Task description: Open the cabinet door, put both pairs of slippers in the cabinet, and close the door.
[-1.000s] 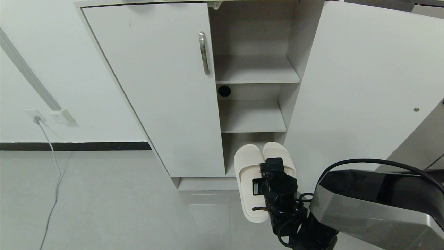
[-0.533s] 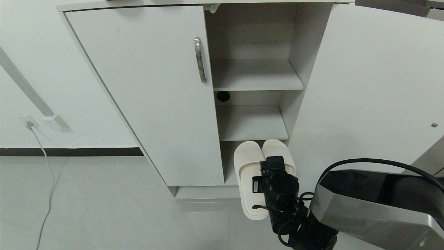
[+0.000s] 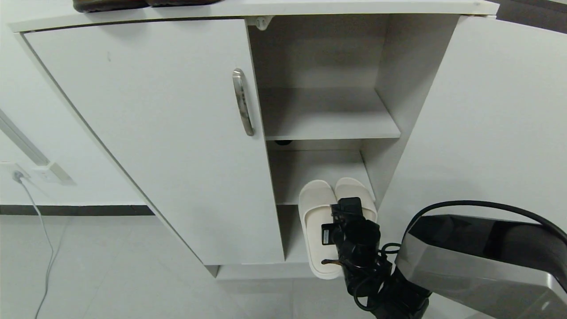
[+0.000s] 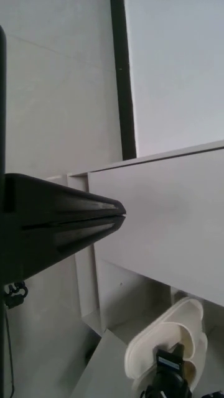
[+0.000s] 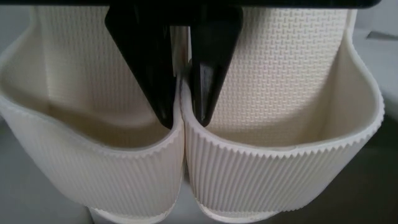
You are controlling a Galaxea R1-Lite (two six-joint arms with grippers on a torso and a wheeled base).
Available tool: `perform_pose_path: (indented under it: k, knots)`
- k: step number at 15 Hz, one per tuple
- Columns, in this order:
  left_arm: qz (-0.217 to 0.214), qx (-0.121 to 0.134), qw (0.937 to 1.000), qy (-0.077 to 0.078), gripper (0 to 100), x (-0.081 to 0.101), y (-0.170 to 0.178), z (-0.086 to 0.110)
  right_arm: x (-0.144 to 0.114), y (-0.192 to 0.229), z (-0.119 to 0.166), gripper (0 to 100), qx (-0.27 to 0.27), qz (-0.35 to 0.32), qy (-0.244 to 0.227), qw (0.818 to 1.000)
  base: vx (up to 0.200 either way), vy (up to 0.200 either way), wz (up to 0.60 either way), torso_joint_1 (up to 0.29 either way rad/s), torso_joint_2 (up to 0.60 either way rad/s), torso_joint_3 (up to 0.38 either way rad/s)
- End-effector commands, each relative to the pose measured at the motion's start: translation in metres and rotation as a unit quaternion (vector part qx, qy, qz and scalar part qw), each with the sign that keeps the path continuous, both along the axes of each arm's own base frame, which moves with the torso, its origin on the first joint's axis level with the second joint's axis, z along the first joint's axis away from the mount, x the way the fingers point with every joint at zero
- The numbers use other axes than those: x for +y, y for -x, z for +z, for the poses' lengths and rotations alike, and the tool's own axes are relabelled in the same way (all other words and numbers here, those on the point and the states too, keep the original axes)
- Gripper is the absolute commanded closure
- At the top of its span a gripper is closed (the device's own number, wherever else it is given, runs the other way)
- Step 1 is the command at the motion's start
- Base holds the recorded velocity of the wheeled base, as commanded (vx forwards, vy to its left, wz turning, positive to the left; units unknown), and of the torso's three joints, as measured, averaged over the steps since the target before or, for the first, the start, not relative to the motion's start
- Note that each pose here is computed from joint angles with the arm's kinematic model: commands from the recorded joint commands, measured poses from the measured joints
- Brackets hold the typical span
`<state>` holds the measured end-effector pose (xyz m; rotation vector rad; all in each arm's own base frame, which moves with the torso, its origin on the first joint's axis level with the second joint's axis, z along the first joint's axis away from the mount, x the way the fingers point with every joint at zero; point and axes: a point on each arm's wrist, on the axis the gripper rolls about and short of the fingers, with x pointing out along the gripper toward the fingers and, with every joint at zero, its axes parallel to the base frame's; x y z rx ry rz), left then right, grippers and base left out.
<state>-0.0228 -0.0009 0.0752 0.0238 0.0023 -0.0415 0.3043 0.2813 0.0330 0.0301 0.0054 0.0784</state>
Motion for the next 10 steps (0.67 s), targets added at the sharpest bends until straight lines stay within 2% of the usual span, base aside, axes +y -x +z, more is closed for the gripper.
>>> perform_pose_path:
  k: [1, 10]
  knots:
    - [0.0, 0.001, 1.0, 0.0, 100, 0.0, 0.0, 0.0, -0.001, -0.007, -0.001, 100, 0.002, -0.005, 0.002, 1.0, 0.0, 0.0, 0.0, 0.0, 0.0, 0.0]
    - [0.005, 0.001, 1.0, 0.0, 100, 0.0, 0.0, 0.0, 0.009, -0.057, 0.012, 100, 0.028, 0.029, 0.019, 0.999, 0.0, 0.0, 0.0, 0.0, 0.0, 0.0]
